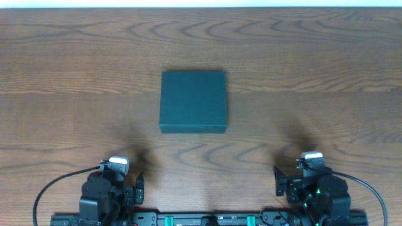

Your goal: Pack container

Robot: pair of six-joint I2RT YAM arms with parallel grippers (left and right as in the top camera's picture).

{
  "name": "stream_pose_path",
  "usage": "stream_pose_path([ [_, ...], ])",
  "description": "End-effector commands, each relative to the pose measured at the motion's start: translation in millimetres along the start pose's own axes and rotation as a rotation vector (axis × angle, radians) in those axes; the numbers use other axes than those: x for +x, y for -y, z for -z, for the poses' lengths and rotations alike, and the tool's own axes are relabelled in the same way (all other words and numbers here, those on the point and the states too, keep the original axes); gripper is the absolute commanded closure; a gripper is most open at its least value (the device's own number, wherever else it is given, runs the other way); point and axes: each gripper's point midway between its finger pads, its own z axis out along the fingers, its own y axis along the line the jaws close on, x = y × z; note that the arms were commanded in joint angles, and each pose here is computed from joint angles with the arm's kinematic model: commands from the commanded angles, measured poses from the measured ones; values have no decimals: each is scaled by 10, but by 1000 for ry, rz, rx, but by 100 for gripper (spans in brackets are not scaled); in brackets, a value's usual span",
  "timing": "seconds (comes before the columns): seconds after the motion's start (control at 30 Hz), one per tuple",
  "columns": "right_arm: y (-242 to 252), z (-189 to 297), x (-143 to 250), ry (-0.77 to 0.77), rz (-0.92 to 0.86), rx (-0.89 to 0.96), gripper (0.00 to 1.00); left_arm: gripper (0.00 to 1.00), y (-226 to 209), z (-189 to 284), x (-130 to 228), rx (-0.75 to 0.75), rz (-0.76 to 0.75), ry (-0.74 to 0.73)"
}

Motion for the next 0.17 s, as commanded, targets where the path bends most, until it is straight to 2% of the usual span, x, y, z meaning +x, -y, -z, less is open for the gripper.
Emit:
stream_pose_path([
  [0.0,-5,-9,26,-6,6,-5,1,4,42,-65,161,25,2,-54],
  [0.13,-4,-9,27,-6,6,-4,1,5,42,-65,161,25,2,-54],
])
